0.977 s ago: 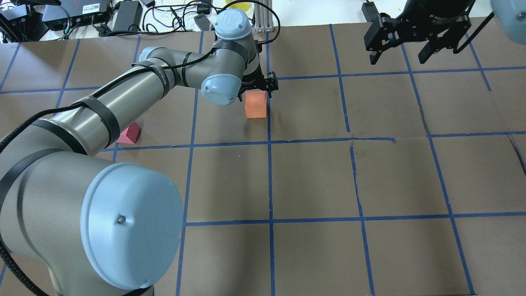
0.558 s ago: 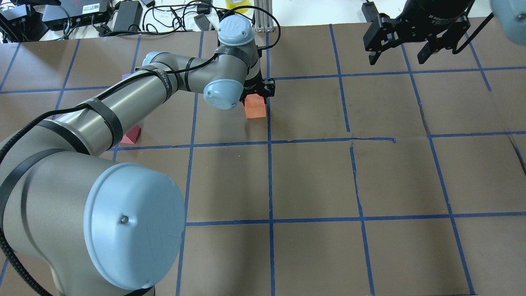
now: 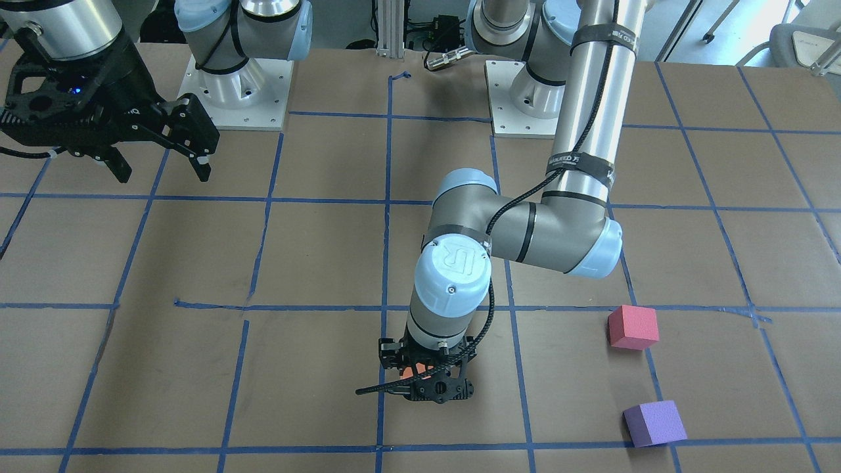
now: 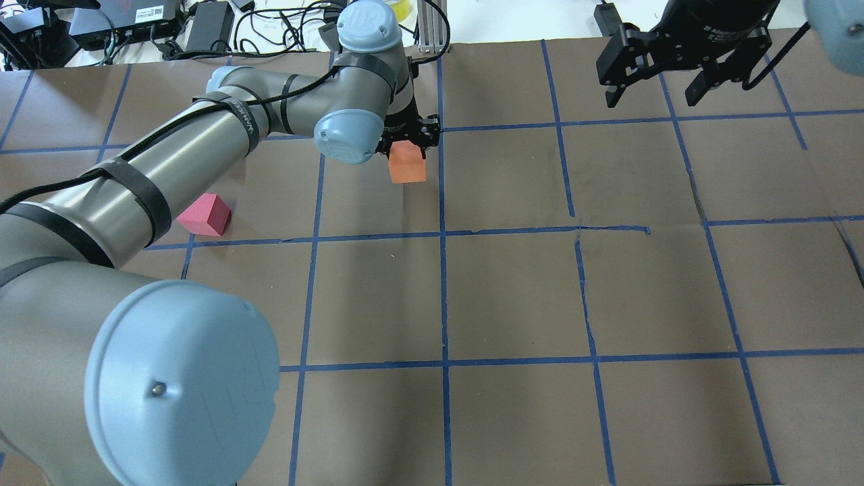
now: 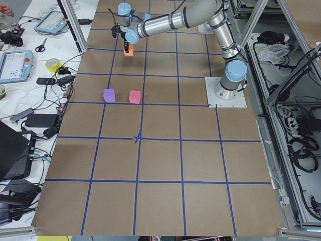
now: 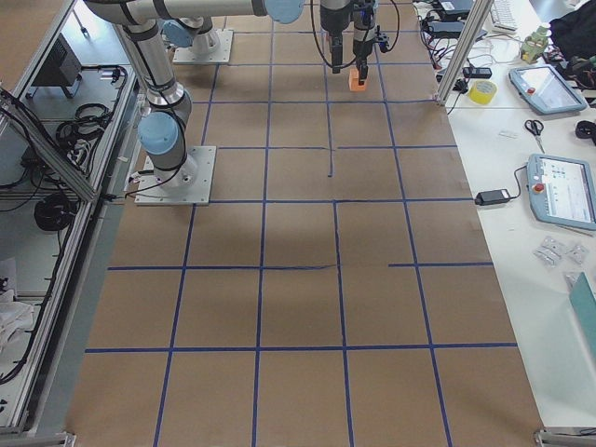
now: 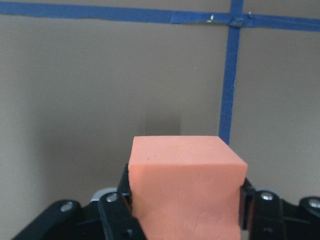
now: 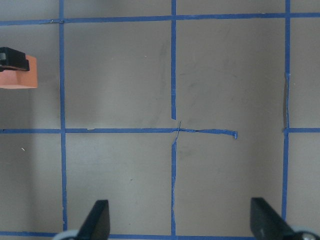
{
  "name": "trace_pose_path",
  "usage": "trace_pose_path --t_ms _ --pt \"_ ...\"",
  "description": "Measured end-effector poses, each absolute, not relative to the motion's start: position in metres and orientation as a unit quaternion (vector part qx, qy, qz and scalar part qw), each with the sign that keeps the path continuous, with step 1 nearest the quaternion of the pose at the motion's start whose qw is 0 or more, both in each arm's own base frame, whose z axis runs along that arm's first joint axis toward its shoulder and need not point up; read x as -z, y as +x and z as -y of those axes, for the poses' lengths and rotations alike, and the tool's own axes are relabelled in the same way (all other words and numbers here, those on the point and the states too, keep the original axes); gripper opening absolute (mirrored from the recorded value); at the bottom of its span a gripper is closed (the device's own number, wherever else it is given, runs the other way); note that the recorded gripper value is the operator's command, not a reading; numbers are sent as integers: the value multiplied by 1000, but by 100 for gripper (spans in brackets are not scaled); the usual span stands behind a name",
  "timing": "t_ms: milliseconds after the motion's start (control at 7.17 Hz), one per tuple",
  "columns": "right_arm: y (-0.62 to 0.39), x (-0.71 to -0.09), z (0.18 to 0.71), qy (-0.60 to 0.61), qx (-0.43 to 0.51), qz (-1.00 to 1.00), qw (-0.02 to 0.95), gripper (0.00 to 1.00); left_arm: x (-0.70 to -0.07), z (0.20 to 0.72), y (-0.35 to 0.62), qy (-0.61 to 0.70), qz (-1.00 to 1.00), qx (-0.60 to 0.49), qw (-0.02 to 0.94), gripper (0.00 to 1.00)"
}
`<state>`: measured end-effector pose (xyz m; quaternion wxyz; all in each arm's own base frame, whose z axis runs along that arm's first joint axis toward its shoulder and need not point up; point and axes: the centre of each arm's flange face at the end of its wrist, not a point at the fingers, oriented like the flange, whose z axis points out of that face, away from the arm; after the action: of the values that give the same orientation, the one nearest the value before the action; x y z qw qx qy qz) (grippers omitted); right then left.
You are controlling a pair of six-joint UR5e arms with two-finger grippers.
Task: Arrange blocks in a line
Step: 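Carry the orange cube with the left gripper to between the purple and pink cubes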
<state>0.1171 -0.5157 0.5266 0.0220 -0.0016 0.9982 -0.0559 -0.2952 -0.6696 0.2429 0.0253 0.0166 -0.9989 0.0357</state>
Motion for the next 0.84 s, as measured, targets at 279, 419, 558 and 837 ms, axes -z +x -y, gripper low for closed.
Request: trace_pose_path --t_ms 279,419,558,837 --pt "118 -526 516 -2 56 -998 22 100 -261 676 -250 9 999 -27 18 40" --pt "118 -526 516 -3 56 -998 22 100 -267 684 -214 13 999 -26 15 38" --pt "118 -525 516 -3 54 -998 21 100 -271 688 -180 7 1000 -26 13 38" --pt "117 -523 517 -2 52 -998 20 100 -278 693 -125 -19 1000 -25 0 38"
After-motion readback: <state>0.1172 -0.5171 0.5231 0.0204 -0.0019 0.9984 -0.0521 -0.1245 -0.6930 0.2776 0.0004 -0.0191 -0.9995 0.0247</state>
